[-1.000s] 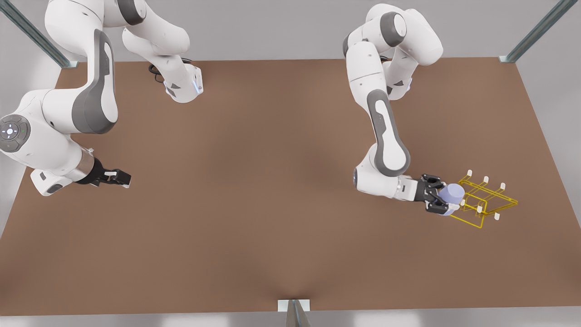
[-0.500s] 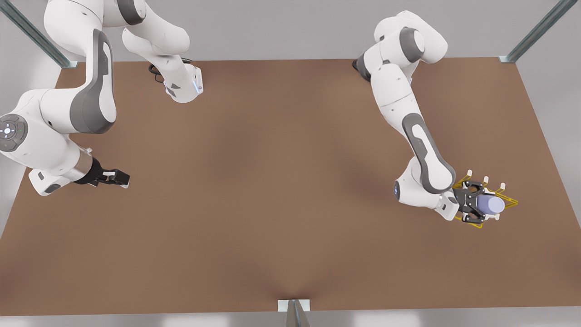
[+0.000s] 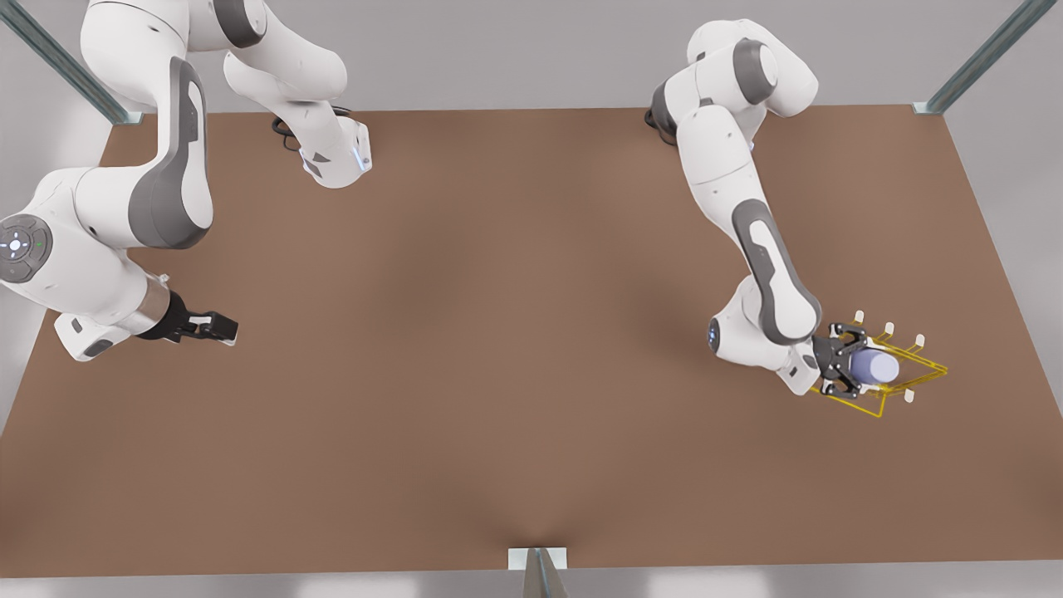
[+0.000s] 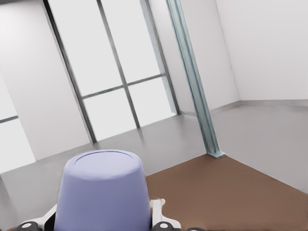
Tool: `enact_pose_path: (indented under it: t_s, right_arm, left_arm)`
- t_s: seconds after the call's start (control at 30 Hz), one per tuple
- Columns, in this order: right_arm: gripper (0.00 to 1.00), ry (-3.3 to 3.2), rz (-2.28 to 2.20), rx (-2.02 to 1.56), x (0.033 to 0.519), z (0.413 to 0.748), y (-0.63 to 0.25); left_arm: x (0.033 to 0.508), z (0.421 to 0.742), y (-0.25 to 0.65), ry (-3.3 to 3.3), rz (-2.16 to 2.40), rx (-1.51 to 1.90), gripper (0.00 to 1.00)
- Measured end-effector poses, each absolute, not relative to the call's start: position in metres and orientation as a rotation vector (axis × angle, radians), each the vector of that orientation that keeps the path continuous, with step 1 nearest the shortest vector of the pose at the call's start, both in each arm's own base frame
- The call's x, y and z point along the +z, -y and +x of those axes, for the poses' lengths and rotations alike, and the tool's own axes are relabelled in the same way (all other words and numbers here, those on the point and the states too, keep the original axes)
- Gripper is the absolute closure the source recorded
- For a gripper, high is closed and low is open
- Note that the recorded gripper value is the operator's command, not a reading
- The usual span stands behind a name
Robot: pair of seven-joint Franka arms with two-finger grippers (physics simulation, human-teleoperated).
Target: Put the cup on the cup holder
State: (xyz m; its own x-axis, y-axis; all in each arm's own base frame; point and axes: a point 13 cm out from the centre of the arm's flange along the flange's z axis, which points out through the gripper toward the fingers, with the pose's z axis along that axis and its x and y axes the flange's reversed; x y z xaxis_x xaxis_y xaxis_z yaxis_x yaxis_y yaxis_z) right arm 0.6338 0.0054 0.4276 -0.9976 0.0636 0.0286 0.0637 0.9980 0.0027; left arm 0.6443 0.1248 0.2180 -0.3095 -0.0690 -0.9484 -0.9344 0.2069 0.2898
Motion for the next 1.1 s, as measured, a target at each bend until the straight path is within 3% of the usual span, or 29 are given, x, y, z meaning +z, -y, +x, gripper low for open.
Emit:
enact_pose_path:
  t_s: [0.17, 0.2, 0.23, 0.5, 0.57, 0.67, 0.7, 0.77, 0.9, 1.0, 1.1]
  right_arm:
    - [0.00, 3.104, -0.096, -0.009, 0.422, 0.635, -0.006]
    - [0.00, 3.104, -0.095, -0.009, 0.421, 0.635, -0.006]
    - [0.00, 3.103, -0.095, -0.010, 0.421, 0.635, -0.006]
    - [0.00, 3.102, -0.092, -0.011, 0.420, 0.636, -0.006]
    - [0.00, 3.102, -0.091, -0.012, 0.420, 0.636, -0.006]
    - [0.00, 3.101, -0.090, -0.013, 0.420, 0.636, -0.006]
    - [0.00, 3.102, -0.090, -0.013, 0.420, 0.636, -0.006]
    - [0.00, 3.102, -0.090, -0.013, 0.420, 0.636, -0.006]
    - [0.00, 3.100, -0.089, -0.013, 0.419, 0.636, -0.006]
    - [0.00, 3.098, -0.087, -0.014, 0.417, 0.637, -0.007]
    - [0.00, 3.116, -0.081, -0.017, 0.424, 0.640, -0.010]
  left_arm:
    - [0.214, 0.638, -0.119, -1.616, -0.957, 1.239, 0.25]
    - [0.213, 0.637, -0.118, -1.618, -0.955, 1.241, 0.08]
    - [0.210, 0.637, -0.116, -1.624, -0.951, 1.240, 0.00]
    - [0.222, 0.634, -0.077, -1.660, -0.980, 1.163, 0.00]
    - [0.254, 0.638, -0.018, -1.730, -1.129, 0.982, 0.00]
    - [0.380, 0.668, 0.087, -1.849, -1.499, 0.611, 0.00]
    - [0.406, 0.661, 0.096, -1.945, -1.600, 0.549, 0.00]
    - [0.409, 0.637, 0.133, -2.376, -1.661, 0.381, 0.00]
    - [0.406, 0.575, 0.177, -2.932, -1.316, 0.229, 0.00]
    - [0.448, 0.569, 0.182, -3.075, -1.090, 0.112, 0.00]
    - [0.445, 0.567, 0.172, -3.214, -0.916, 0.075, 0.00]
